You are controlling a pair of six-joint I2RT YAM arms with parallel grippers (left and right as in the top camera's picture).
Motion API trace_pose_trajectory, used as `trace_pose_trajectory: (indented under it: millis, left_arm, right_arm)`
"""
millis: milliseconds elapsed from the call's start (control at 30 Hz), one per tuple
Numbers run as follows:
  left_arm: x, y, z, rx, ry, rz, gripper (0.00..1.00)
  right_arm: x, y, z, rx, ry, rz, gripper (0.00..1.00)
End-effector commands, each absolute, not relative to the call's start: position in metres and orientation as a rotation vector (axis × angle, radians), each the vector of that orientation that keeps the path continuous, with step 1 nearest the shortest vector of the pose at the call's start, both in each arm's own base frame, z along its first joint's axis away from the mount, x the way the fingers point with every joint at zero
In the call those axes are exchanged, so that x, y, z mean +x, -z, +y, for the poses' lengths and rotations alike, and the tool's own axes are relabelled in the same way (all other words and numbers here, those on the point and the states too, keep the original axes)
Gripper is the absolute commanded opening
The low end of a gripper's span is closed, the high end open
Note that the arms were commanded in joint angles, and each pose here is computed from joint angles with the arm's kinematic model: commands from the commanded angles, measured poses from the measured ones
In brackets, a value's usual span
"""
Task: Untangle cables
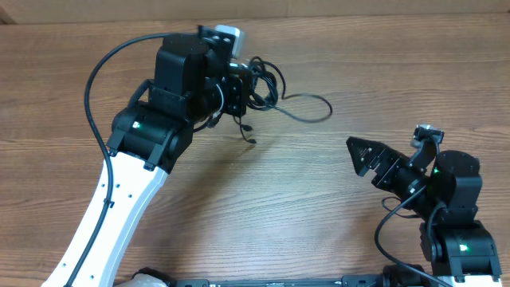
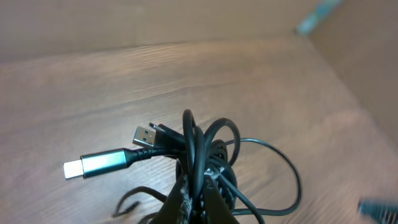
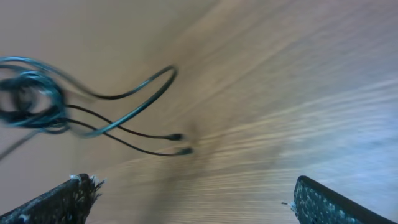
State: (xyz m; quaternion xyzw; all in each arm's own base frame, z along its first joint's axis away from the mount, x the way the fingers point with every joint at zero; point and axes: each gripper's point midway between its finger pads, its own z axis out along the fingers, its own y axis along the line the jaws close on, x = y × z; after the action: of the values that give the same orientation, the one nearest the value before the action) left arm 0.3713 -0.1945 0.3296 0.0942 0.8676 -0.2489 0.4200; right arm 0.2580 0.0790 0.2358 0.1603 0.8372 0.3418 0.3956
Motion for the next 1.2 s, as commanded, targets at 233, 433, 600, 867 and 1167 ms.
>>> trace_pose_trajectory:
  millis: [233, 433, 600, 867, 1167]
  left_arm:
    - [0.369, -0.380, -0.213, -0.149, 0.955, 2.068, 0.04]
    - [0.356, -0.397, -0.247, -0.105, 1.071, 2.016, 0.04]
    - [0.342, -0.406, -0.282, -0.027, 1.157, 1.984, 0.04]
    - [0.329, -0.399, -0.322, 0.063, 1.218, 1.995, 0.04]
    - [0.301, -0.410, -0.363, 0.207, 1.352, 1.944, 0.04]
  right_arm:
    - [0.238, -0.304, 0.132, 0.505, -1.540, 2.005, 1.00]
    - [0.236, -0.305, 0.134, 0.662, -1.647, 2.014, 1.00]
    - [0.237, -0.308, 0.134, 0.681, -1.667, 2.002, 1.00]
    - [0.237, -0.313, 0.135, 0.658, -1.683, 1.988, 0.99]
    - [0.246, -0.314, 0.132, 0.666, -1.658, 1.962, 0.99]
